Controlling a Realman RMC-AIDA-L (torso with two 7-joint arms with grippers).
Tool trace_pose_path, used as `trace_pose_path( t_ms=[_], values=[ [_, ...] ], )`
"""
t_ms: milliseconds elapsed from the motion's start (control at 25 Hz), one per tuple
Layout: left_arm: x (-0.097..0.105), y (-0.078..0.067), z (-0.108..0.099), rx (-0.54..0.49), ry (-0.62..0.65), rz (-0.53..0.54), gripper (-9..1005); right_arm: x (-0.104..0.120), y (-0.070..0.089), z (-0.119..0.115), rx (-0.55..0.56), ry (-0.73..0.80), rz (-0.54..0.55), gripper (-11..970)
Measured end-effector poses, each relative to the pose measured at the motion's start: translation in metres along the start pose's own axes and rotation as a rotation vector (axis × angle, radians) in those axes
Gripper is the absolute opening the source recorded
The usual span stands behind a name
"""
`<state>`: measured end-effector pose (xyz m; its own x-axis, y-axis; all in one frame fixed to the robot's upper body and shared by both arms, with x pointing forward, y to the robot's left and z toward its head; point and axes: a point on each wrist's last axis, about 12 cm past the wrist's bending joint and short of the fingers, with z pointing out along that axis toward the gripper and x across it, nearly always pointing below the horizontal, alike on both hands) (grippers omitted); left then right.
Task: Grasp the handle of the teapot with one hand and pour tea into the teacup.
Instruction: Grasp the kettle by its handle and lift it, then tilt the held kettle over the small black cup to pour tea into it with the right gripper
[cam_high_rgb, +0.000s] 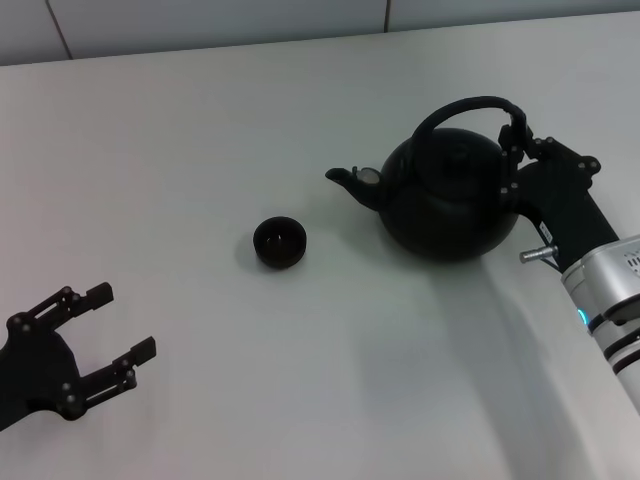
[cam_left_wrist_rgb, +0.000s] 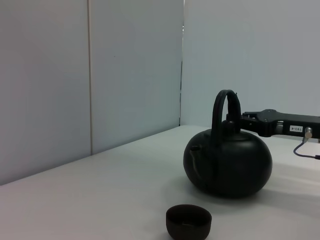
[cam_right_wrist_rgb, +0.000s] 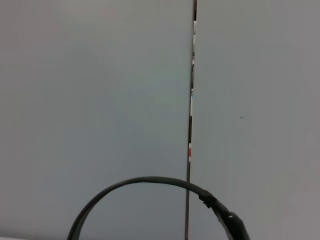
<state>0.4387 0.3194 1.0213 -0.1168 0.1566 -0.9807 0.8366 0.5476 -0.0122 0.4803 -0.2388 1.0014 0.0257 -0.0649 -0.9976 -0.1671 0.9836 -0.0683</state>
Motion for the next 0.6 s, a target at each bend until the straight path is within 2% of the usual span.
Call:
trace_pose_path(
  t_ms=[280, 600],
  values=[
    [0.000, 0.000, 0.002, -0.002, -0.004, -0.001, 798, -0.005, -0.011, 0.009, 0.015, -0.038, 0.053, 75],
    [-0.001, 0.001, 0.003, -0.005, -0.010, 0.001, 798, -0.018, -0.031, 0.046, -0.079, -0.046, 0.079, 82]
  ],
)
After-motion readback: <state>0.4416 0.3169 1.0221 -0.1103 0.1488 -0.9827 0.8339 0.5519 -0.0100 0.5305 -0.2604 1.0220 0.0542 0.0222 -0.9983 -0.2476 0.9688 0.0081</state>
